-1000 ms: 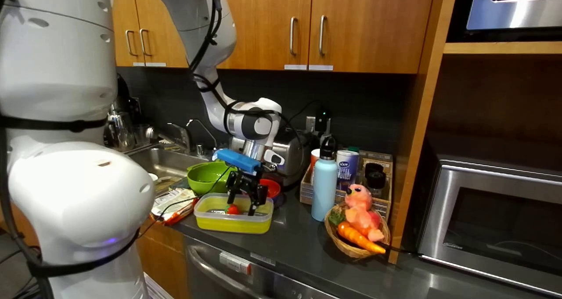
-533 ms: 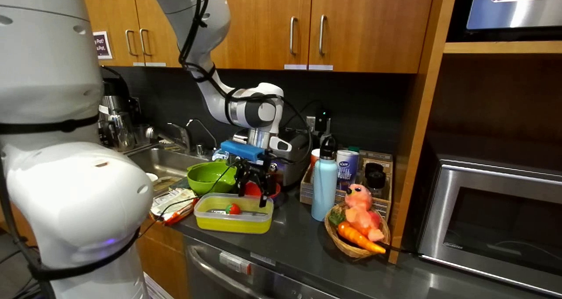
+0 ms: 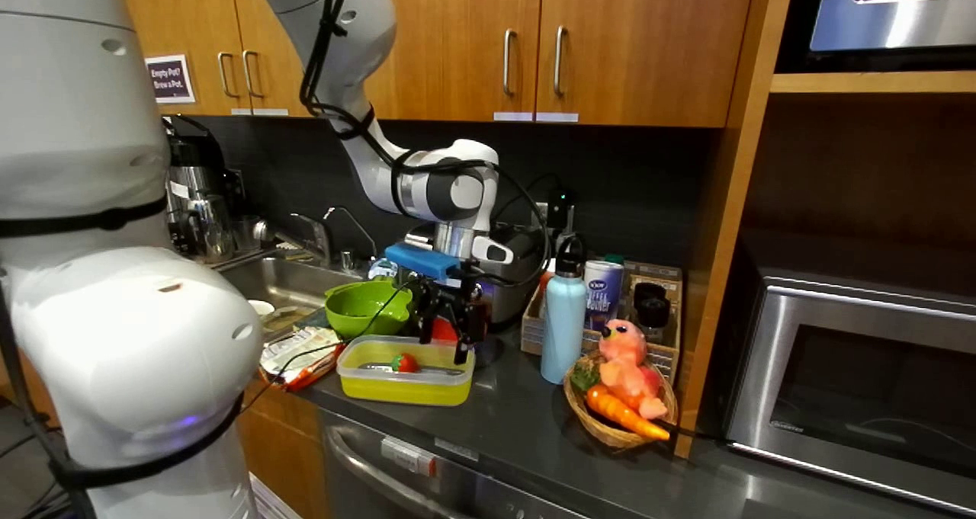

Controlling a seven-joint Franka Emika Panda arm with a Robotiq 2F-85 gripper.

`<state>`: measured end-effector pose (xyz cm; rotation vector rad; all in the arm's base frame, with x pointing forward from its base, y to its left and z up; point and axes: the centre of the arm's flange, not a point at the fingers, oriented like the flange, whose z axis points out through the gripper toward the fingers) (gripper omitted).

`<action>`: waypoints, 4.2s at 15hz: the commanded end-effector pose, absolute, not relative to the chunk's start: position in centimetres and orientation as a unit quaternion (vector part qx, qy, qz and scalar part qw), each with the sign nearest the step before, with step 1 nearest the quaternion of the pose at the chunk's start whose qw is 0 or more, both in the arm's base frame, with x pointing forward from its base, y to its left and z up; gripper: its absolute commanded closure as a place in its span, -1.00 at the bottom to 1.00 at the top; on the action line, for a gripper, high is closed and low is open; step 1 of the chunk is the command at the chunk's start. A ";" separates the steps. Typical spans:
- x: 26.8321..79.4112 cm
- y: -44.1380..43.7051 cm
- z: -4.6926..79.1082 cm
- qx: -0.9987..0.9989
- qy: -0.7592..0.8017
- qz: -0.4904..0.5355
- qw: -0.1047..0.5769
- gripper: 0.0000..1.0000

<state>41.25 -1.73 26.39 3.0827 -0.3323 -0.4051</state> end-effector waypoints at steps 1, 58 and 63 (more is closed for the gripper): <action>40.0 -3.3 26.0 0.983 -0.127 -0.132 0.001 -1.00; 39.2 -3.1 29.1 0.987 -0.132 -0.080 -0.043 0.96; 38.0 -4.9 30.5 0.981 -0.176 -0.054 -0.055 0.96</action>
